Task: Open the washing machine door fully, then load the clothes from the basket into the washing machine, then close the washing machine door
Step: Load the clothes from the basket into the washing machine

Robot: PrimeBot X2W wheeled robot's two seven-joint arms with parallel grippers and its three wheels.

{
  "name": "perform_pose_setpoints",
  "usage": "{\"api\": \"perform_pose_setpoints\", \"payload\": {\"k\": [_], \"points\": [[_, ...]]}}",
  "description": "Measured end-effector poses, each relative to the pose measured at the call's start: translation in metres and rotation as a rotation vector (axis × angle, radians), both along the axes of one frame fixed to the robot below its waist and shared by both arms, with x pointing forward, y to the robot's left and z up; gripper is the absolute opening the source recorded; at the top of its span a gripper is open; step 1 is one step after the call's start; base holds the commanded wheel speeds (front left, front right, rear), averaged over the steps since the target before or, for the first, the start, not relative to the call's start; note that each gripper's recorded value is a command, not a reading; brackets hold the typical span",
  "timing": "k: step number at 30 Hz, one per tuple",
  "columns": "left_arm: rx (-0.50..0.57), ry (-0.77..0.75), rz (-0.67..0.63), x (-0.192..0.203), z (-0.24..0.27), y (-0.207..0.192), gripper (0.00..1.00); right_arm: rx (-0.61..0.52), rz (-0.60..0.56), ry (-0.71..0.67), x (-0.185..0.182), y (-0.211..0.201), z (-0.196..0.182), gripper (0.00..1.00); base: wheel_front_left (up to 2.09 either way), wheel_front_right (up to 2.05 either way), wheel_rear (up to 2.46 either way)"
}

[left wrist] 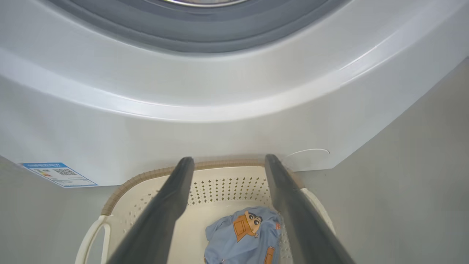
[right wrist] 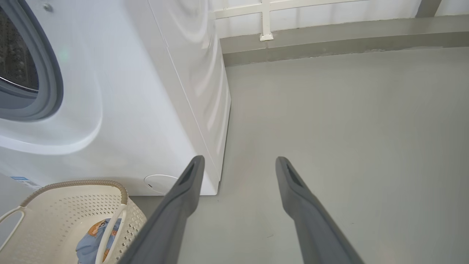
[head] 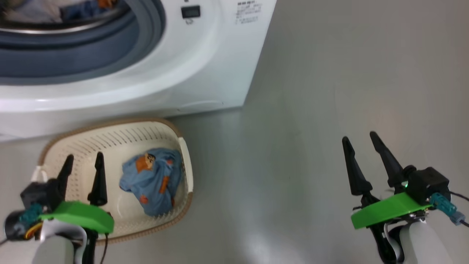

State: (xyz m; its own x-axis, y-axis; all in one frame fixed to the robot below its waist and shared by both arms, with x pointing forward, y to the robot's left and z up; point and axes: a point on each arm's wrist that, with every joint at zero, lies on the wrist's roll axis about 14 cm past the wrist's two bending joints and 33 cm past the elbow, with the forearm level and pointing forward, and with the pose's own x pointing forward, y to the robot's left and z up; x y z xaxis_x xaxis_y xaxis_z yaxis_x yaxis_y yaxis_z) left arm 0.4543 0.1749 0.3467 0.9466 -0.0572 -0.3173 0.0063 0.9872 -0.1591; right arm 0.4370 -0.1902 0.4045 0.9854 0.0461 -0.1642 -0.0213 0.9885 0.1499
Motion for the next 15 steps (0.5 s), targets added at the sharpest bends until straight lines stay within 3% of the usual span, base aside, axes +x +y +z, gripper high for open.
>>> {"api": "perform_pose_setpoints", "payload": {"k": [15], "points": [[0.011,0.319,-0.184,0.013,-0.126,-0.033,1.00,-0.016,-0.030,0.116,0.017,-0.009,-0.060,1.00,0.00,0.00,0.00]]}}
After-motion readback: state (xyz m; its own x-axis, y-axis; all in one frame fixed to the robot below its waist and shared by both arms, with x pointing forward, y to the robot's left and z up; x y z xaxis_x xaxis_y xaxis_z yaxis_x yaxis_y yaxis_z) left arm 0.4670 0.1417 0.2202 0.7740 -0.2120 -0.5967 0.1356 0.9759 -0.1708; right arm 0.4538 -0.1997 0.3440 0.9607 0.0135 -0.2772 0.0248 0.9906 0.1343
